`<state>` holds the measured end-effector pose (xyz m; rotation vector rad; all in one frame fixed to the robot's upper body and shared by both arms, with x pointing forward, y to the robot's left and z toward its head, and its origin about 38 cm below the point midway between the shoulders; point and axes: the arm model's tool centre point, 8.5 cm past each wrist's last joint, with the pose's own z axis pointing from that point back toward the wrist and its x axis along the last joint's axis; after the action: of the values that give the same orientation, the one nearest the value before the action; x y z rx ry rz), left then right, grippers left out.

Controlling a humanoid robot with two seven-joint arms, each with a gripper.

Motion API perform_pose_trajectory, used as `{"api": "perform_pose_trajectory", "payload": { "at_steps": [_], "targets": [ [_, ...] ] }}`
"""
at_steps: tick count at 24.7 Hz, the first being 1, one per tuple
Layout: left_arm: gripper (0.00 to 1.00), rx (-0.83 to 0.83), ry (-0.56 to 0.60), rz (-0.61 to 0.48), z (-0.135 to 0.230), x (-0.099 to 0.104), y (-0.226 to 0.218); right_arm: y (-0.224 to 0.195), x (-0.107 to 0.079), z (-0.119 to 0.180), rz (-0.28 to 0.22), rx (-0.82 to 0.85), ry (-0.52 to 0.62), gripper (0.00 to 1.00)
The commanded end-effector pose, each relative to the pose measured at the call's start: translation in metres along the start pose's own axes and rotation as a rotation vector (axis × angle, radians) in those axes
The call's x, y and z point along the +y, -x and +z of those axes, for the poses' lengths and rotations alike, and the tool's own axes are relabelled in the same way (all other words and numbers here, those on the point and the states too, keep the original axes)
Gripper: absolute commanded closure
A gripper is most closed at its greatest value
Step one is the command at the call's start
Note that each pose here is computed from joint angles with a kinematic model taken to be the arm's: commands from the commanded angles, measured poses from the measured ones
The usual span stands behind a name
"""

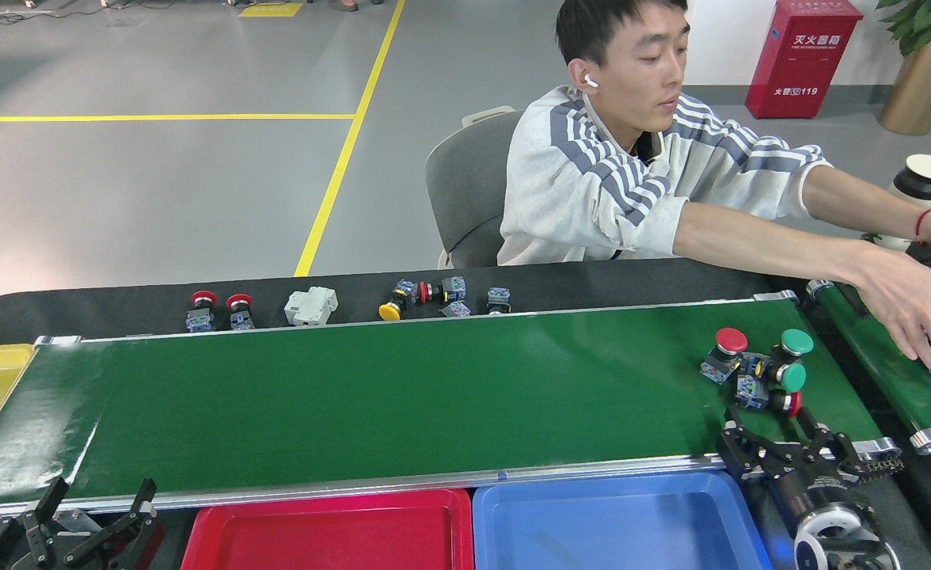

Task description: Pick switch part from conveyor to tray

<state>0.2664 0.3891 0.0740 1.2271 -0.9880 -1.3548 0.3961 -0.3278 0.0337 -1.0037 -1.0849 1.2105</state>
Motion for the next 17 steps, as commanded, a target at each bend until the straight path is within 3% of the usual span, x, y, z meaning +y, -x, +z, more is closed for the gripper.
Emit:
{"api": "perform_pose_trajectory", "payload": {
  "at_steps": [1, 9, 10, 15, 17],
  "targets": [
    [0.0, 0.007, -0.023, -0.006, -0.002, 0.006, 0.002, -0.003, -0.011, -0.01, 0.0, -0.002, 0.019, 0.02],
    [0.0, 0.003, -0.036, -0.006, -0.005, 0.01, 0.001, -0.027, -0.019, -0.051, -0.01, -0.03, -0.012, 0.05],
    [0.0, 0.001, -0.035, -0.005, -0.006, 0.01, 0.0, -0.031, -0.016, -0.052, -0.015, -0.023, -0.02, 0.12],
    [0.0, 0.003, -0.036, -0.006, -0.006, 0.011, 0.001, -0.047, -0.008, -0.051, 0.038, -0.103, -0.052, 0.72],
    [0.0, 0.003, -0.038, -0.007, -0.006, 0.011, 0.001, -0.049, -0.009, -0.051, 0.038, -0.109, -0.048, 0.82]
  ]
}}
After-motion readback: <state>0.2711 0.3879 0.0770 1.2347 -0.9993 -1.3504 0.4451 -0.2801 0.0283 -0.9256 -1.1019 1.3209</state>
